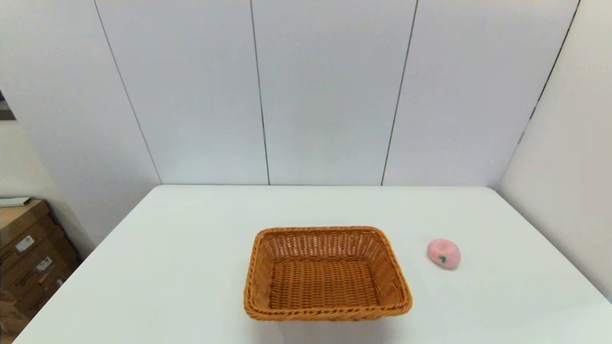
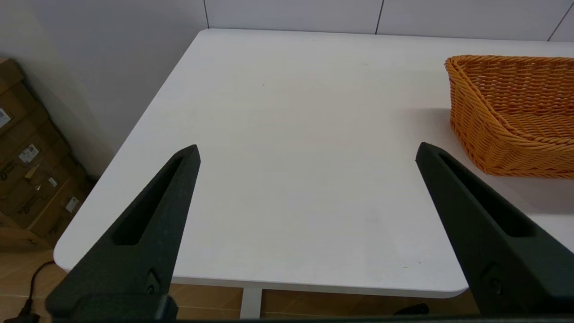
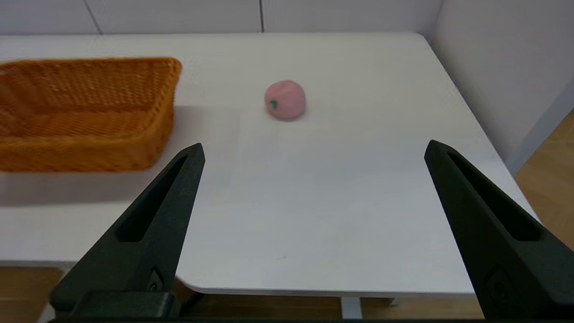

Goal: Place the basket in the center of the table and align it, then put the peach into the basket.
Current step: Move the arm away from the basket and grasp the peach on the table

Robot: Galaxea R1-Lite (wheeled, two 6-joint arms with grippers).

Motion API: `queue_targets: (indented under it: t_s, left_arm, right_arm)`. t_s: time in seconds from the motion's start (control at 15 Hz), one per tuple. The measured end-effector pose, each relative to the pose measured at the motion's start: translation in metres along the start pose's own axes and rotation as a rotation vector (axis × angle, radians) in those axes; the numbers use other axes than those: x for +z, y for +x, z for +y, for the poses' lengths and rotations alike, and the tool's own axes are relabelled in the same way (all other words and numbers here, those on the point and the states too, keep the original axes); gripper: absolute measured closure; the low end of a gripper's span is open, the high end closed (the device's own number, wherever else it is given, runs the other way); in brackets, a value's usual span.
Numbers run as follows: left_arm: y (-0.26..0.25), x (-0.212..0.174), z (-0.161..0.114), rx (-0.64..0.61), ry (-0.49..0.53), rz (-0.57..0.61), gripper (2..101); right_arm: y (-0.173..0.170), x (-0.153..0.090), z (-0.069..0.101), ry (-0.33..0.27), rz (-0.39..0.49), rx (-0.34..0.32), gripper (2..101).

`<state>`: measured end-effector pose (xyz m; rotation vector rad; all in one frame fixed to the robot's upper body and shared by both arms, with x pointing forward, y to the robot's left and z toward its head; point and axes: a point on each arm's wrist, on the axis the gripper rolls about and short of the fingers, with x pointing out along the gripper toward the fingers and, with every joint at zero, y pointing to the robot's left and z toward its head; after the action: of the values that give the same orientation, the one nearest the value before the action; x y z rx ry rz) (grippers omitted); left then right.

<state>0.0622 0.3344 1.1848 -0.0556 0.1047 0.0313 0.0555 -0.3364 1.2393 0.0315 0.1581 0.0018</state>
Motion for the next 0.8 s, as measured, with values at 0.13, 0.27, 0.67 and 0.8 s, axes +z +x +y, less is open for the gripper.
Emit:
queue_targets:
  t_s: [0.13,0.27,0.67,0.8]
  left_arm:
    - [0.000,0.000,0.000,0.001,-0.001,0.000,5.4]
    - [0.000,0.000,0.000,0.002,0.000,0.000,5.4]
    - [0.000,0.000,0.000,-0.003,0.004,0.001,5.4]
    - [0.000,0.000,0.000,-0.001,0.004,0.000,5.4]
  right_arm:
    - [0.008,0.042,0.002,0.031,0.057,0.008,5.0]
    - [0.036,0.082,0.003,0.056,0.167,0.003,5.0]
    - [0.169,0.123,0.009,0.117,0.534,-0.044,5.0]
    - [0.215,0.114,0.018,0.115,0.650,-0.065,5.0]
